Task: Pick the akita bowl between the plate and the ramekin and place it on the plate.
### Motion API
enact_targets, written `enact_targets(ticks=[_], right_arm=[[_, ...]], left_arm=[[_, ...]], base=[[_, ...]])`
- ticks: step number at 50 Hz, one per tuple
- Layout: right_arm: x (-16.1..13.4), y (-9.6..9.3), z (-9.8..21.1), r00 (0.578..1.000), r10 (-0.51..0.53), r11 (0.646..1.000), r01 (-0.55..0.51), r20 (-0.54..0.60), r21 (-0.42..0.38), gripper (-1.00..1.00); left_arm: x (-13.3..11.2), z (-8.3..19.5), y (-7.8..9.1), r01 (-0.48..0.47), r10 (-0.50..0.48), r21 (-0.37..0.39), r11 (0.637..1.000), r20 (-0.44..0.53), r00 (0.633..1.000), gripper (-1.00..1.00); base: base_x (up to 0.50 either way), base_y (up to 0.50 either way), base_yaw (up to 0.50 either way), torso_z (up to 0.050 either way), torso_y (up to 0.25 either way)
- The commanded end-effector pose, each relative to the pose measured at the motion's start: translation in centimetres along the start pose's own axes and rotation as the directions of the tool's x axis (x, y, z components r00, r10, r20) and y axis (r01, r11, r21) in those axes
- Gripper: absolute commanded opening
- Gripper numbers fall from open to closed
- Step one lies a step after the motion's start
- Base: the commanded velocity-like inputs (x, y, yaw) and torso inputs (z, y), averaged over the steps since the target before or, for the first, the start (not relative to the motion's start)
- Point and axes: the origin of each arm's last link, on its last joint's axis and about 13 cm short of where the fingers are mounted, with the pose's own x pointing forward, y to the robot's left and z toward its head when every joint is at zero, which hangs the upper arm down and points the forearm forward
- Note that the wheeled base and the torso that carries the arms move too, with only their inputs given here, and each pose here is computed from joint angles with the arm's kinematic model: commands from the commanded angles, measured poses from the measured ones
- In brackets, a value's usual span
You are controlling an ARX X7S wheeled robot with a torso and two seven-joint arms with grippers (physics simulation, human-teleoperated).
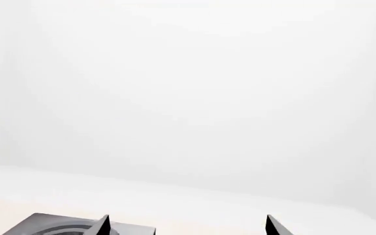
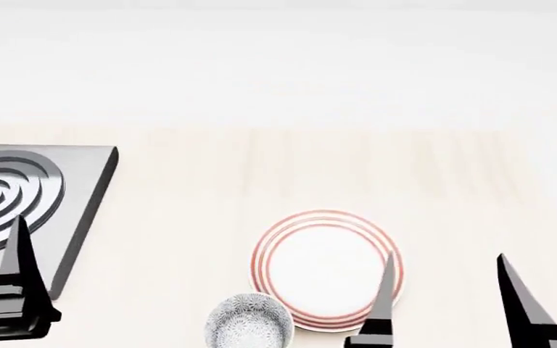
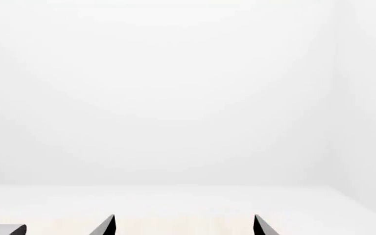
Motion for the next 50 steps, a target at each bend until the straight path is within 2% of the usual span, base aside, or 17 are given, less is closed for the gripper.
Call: enact_targets(ticks=[1, 7, 9, 15, 17, 19, 20, 23, 25, 29, 34, 36, 40, 43, 44, 49, 50], right_arm=[[0.3, -0.1, 0.1, 0.998, 0.039, 0.999, -0.038, -0.04, 0.019, 1.0], [1.1, -0.5, 1.2, 0.995, 0.071, 0.996, -0.067, -0.075, 0.053, 1.0], [1.3, -0.5, 1.7, 0.993, 0.095, 0.994, -0.091, -0.068, 0.06, 1.0], [2.3, -0.7, 2.7, 0.988, 0.102, 0.995, -0.101, -0.118, 0.015, 1.0], [2.5, -0.7, 3.2, 0.974, 0.178, 0.984, -0.179, -0.141, 0.009, 1.0], [2.6, -0.7, 3.6, 0.974, 0.193, 0.981, -0.192, -0.118, 0.021, 1.0], [2.9, -0.7, 4.2, 0.959, 0.264, 0.964, -0.261, -0.099, 0.047, 1.0], [3.3, -0.9, 4.9, 0.949, 0.281, 0.959, -0.275, -0.14, 0.064, 1.0], [3.7, -0.9, 5.4, 0.948, 0.294, 0.956, -0.294, -0.125, 0.018, 1.0], [4.6, -1.2, 6.8, 0.914, 0.388, 0.919, -0.393, -0.116, -0.024, 1.0], [6.1, -1.4, 7.7, 0.862, 0.449, 0.877, -0.476, -0.235, -0.071, 1.0], [6.9, -1.4, 8.8, 0.864, 0.441, 0.872, -0.476, -0.242, -0.11, 1.0], [7.9, -1.0, 10.3, 0.839, 0.467, 0.828, -0.526, -0.28, -0.194, 1.0], [8.7, -1.0, 10.7, 0.812, 0.473, 0.803, -0.557, -0.341, -0.212, 1.0], [9.2, -1.0, 10.8, 0.785, 0.481, 0.776, -0.588, -0.39, -0.227, 1.0], [10.8, -1.0, 10.8, 0.747, 0.477, 0.697, -0.643, -0.464, -0.318, 1.0], [11.5, -0.9, 11.0, 0.723, 0.477, 0.662, -0.669, -0.5, -0.336, 1.0]], left_arm=[[-0.1, -0.1, -0.2, 0.031, -0.032, -0.015, 0.999, -0.039, 0.999, 1.0], [0.4, 0.2, -0.2, 0.028, -0.028, 0.006, 1.0, -0.063, 0.998, 1.0], [0.6, 0.2, -0.3, 0.027, -0.023, 0.052, 0.998, -0.07, 0.997, 1.0], [1.3, 1.4, -0.1, 0.016, -0.011, 0.079, 0.997, -0.061, 0.998, 1.0], [1.5, 2.0, 0.0, 0.015, -0.011, 0.086, 0.996, -0.039, 0.999, 1.0], [1.6, 2.3, 0.1, 0.008, -0.006, 0.1, 0.995, -0.021, 1.0, 1.0], [1.7, 2.6, 0.1, 0.012, -0.011, 0.104, 0.994, -0.016, 1.0, 1.0], [1.8, 2.9, 0.1, 0.014, -0.013, 0.112, 0.994, -0.009, 1.0, 1.0], [1.9, 3.1, 0.1, 0.016, -0.016, 0.117, 0.993, -0.005, 1.0, 1.0], [2.1, 3.6, 0.0, 0.033, -0.031, 0.11, 0.993, -0.017, 0.999, 1.0], [2.1, 3.9, -0.1, 0.053, -0.053, 0.117, 0.992, -0.007, 0.999, 1.0], [1.9, 4.0, -0.2, 0.068, -0.067, 0.099, 0.993, -0.013, 0.998, 1.0], [1.9, 3.6, -0.3, 0.075, -0.073, 0.098, 0.992, -0.024, 0.997, 1.0], [1.9, 3.6, -0.3, 0.077, -0.075, 0.092, 0.993, -0.027, 0.997, 1.0], [1.8, 3.6, -0.3, 0.079, -0.078, 0.091, 0.993, -0.023, 0.997, 1.0], [1.7, 3.7, -0.3, 0.088, -0.087, 0.091, 0.992, -0.017, 0.996, 1.0], [1.7, 3.7, -0.2, 0.088, -0.087, 0.09, 0.992, -0.016, 0.996, 1.0]], base=[[0.0, 0.0, 0.0, 0.05, 0.0], [0.0, 0.0, 0.0, 0.05, 0.0], [0.0, 0.0, 0.0, 0.05, 0.0], [0.0, 0.0, 0.0, 0.02, 0.0], [0.0, 0.0, 0.0, 0.0, 0.0], [0.0, 0.0, 0.0, 0.0, 0.0], [0.0, 0.0, 0.0, 0.0, 0.0], [0.0, 0.0, 0.0, 0.0, 0.0], [0.0, 0.0, 0.0, 0.0, 0.0], [0.0, 0.0, 0.0, 0.0, 0.0], [0.0, 0.0, 0.0, 0.0, 0.0], [0.0, 0.0, 0.0, 0.0, 0.0], [0.0, 0.0, 0.0, 0.0, 0.0], [0.0, 0.0, 0.0, 0.0, 0.0], [0.0, 0.0, 0.0, 0.0, 0.0], [0.0, 0.0, 0.0, 0.0, 0.0], [0.0, 0.0, 0.0, 0.0, 0.0]])
